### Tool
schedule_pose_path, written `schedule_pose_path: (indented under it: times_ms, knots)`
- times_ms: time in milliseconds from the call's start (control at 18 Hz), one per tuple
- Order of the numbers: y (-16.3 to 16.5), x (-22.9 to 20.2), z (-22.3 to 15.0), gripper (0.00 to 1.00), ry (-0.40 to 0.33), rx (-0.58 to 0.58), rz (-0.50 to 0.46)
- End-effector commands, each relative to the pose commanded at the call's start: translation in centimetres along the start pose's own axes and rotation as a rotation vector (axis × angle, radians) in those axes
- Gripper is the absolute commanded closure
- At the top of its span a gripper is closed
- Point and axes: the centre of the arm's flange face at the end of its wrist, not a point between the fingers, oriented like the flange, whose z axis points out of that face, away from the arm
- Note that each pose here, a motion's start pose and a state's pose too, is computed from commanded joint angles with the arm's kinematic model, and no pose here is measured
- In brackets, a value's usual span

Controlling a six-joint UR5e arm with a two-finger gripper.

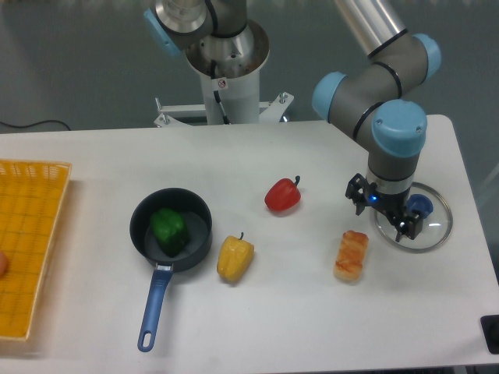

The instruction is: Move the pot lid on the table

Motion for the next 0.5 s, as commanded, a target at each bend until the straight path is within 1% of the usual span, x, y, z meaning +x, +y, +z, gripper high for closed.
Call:
schedule_pose_path:
  times_ms: [111, 278, 444, 500]
  knots:
    - [-0.5, 0.2, -0.8, 0.00, -0.010, 0.004, 0.006]
    - [-1.7, 1.4, -0.3, 0.00, 0.009, 0.003, 0.029]
    - [-1.4, 2.9, 0.8, 0.00, 0.035, -0.008, 0.026]
    - [-1.1, 3.0, 0.7, 0.00, 0.035, -0.012, 0.027]
